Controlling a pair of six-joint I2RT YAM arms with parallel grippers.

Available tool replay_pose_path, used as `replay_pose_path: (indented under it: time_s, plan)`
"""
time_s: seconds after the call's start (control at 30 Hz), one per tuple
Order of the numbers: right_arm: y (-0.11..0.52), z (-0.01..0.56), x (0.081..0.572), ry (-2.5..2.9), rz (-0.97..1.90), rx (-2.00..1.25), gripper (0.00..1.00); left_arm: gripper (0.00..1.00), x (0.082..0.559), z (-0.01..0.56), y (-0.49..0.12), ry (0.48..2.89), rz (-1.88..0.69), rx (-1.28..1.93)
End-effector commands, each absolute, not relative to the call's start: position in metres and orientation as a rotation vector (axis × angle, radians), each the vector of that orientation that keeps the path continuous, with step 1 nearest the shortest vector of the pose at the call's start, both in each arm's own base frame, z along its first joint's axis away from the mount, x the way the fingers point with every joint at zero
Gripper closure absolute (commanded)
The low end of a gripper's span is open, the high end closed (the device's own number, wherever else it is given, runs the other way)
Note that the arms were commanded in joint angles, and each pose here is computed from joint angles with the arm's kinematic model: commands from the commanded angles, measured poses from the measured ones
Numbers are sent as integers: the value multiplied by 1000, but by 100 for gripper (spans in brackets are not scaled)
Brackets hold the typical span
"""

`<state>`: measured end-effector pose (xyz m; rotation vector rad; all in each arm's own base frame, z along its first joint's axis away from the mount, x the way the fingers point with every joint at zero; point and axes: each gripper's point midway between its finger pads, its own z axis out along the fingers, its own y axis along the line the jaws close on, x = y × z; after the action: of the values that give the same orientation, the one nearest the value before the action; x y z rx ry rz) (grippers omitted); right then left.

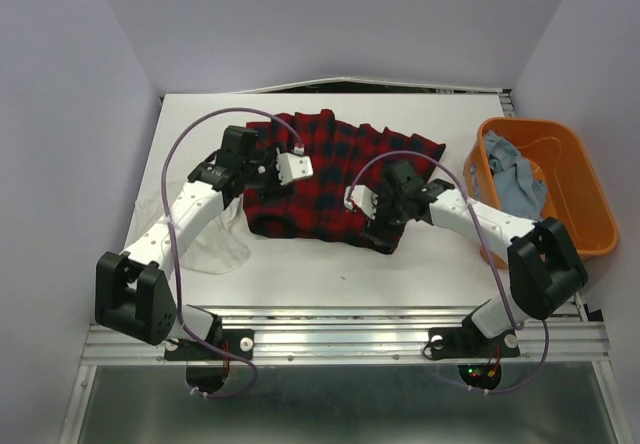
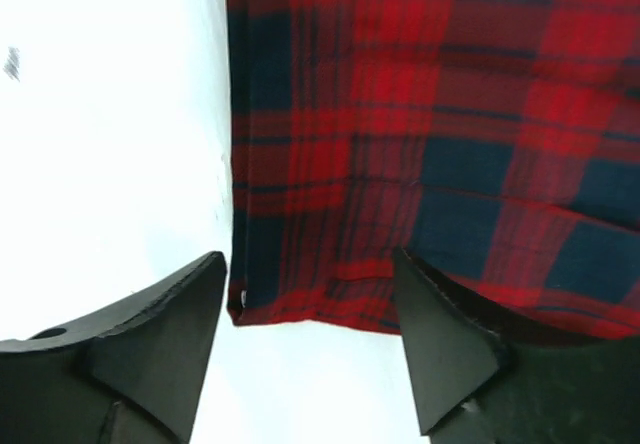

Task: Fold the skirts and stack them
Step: Flatten the skirt out

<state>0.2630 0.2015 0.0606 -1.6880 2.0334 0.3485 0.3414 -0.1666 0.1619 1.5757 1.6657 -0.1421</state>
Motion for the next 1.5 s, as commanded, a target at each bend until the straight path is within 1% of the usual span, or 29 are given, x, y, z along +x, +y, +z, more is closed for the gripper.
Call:
replay_pose_path:
  time_s: [0.0,0.07,0.1,0.17,0.2,0.23,0.27,0.3,0.37,0.43,0.6,0.67,0.77,0.8,0.87,0.9,0.93,1.0,1.07,1.1,1.13,1.17,1.23,1.27,1.3,1.37,1.4,1.43,1.47]
  plan:
    - [231,123,275,1945,481,-1555,24,25,334,199,-183,1731,-377,1385]
    - [237,135,281,1945,513,-1509,23,25,343,200,-184,1780,-410,1304]
    - [243,148,288,1924,515,-1486,22,25,356,201,-183,1784,-376,1265]
    - [246,151,295,1973,522,-1410,22,26,371,197,-178,1855,-344,1151]
    - [247,141,301,2019,508,-1393,24,27,385,188,-171,1906,-278,1110]
    - [247,138,309,2050,487,-1365,30,30,393,184,-168,1933,-251,1082]
    - [246,131,315,2095,462,-1326,33,32,399,176,-164,1965,-223,1073]
    - [239,111,324,2170,389,-1304,37,37,409,160,-158,2036,-179,1063]
    - [232,96,338,2226,321,-1254,43,41,416,143,-154,2104,-158,1053]
    - [222,72,347,2303,256,-1225,46,45,422,124,-153,2160,-149,1061]
    - [200,39,362,2396,166,-1176,46,49,427,85,-153,2268,-143,1062]
    - [193,28,361,2424,163,-1187,46,52,431,72,-151,2315,-134,1050]
    - [190,15,341,2471,215,-1219,46,53,447,49,-151,2371,-108,1046]
    - [195,9,329,2495,291,-1224,45,53,462,40,-152,2381,-84,1043]
    - [201,6,313,2546,400,-1205,44,55,475,31,-155,2411,-84,1037]
    - [211,4,302,2563,510,-1194,44,55,495,27,-163,2404,-92,1032]
    - [216,1,293,2580,555,-1191,44,55,497,21,-165,2438,-109,1040]
    - [244,3,269,2588,734,-1187,44,55,522,16,-177,2438,-141,1028]
    - [265,7,261,2548,839,-1192,43,55,538,18,-186,2426,-160,1007]
    - [281,16,252,2536,961,-1177,41,55,544,19,-191,2417,-173,999]
    - [291,22,248,2516,1010,-1177,40,54,559,25,-198,2384,-182,987]
    - [310,43,247,2455,1133,-1162,36,47,565,31,-202,2359,-190,977]
    - [324,67,253,2394,1203,-1144,34,41,579,56,-207,2272,-182,950]
    - [328,93,269,2327,1192,-1124,33,39,574,76,-206,2246,-191,925]
    - [325,105,280,2301,1172,-1092,32,37,580,95,-208,2182,-197,899]
    - [311,137,307,2243,1139,-1003,32,35,573,123,-206,2123,-200,881]
    - [301,147,321,2227,1124,-955,32,34,568,136,-206,2091,-202,882]
    - [276,159,352,2206,1060,-871,33,33,555,159,-205,2044,-212,884]
    - [260,159,363,2219,1007,-841,34,33,547,166,-204,2032,-219,891]
